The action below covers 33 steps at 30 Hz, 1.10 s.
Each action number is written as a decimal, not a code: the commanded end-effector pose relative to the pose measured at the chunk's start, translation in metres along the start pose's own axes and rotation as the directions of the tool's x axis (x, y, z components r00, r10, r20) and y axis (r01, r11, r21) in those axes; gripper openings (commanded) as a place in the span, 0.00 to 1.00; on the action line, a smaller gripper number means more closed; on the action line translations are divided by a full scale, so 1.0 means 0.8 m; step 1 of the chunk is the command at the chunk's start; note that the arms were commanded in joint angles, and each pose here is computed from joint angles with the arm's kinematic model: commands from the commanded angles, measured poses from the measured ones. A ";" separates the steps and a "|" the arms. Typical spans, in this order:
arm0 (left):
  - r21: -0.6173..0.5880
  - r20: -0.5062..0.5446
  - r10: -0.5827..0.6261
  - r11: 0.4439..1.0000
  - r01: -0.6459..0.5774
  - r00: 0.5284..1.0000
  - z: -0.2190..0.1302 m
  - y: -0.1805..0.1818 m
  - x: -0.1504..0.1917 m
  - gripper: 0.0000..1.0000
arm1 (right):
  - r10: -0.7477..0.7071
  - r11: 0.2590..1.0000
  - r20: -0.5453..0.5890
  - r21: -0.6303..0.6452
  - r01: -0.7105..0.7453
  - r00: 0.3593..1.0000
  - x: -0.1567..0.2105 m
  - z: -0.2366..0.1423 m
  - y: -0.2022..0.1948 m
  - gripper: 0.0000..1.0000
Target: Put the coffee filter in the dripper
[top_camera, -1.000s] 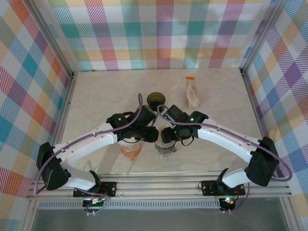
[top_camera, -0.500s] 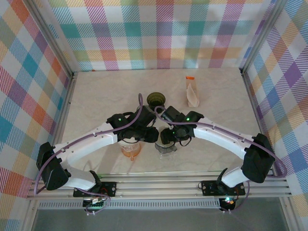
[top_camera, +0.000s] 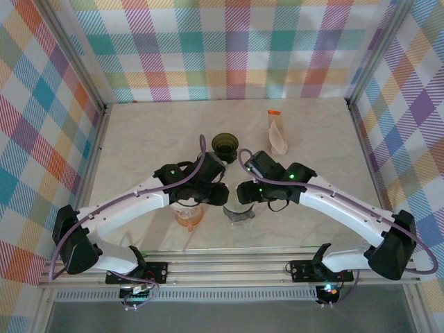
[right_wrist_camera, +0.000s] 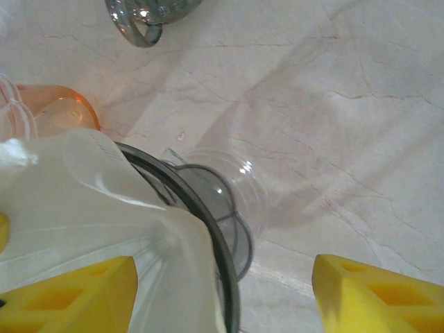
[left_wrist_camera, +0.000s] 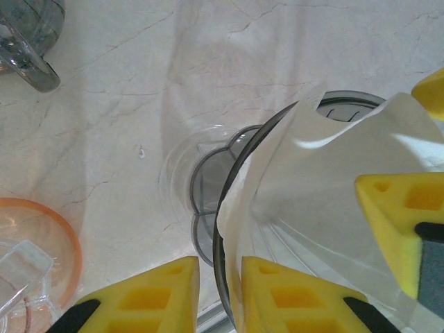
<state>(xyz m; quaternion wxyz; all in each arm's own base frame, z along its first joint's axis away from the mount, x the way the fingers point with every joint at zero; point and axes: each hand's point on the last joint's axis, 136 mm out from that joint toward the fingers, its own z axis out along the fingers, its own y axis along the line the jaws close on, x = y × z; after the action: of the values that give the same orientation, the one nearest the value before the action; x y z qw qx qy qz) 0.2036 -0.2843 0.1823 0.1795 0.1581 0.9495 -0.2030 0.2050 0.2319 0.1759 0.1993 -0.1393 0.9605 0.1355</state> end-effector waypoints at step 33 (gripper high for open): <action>0.027 0.001 -0.008 1.000 0.008 1.000 -0.004 -0.008 0.004 0.35 | 0.028 1.000 0.173 -0.008 -0.027 0.985 -0.015 -0.052 -0.019 0.70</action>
<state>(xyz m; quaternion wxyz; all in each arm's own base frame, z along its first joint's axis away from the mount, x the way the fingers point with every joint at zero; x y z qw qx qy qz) 0.2045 -0.2854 0.1822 0.1806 0.1507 0.9497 -0.2066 0.2026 0.2111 0.2114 0.2662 -0.1177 0.9437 0.1571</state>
